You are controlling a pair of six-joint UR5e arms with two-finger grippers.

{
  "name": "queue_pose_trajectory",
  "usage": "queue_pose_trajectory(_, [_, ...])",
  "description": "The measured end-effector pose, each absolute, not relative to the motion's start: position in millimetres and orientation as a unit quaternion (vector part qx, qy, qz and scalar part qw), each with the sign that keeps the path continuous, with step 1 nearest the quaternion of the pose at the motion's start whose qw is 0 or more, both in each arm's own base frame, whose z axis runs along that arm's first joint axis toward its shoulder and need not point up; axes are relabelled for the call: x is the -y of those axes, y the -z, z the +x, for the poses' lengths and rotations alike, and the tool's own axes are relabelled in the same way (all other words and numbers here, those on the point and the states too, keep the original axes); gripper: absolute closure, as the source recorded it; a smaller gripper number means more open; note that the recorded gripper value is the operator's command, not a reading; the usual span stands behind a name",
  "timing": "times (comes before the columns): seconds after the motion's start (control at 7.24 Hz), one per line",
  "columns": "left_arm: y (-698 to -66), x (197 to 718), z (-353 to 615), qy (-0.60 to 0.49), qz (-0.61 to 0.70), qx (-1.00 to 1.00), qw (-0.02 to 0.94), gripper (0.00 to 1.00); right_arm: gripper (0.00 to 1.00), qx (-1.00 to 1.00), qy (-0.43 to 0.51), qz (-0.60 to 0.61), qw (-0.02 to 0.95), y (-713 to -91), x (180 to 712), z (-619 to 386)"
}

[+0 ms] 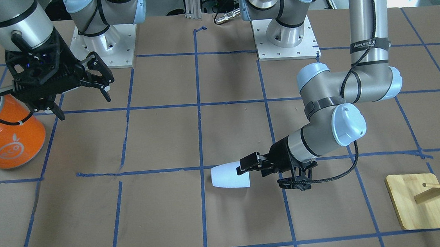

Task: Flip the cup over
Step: 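Close the left gripper on the rim of the lying cup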

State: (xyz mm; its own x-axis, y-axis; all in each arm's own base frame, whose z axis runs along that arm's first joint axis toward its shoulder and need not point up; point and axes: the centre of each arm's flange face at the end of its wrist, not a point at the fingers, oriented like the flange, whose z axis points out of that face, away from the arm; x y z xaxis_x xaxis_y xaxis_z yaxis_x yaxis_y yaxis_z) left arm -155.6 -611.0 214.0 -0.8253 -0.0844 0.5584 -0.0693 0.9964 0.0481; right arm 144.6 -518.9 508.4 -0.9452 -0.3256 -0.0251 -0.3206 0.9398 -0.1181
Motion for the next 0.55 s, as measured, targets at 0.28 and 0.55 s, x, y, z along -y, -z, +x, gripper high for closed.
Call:
queue_pose_trajectory(0.28, [-205, 609, -172, 0.021, 0.034, 0.952, 0.305, 0.29, 0.0, -0.989, 0.045, -0.14, -0.008, -506, 509, 157])
queue_pose_trajectory(0.55, [-194, 607, -180, 0.034, 0.036, 0.942, 0.33, 0.92, 0.0, -0.99, 0.05, -0.132, -0.015, -504, 510, 156])
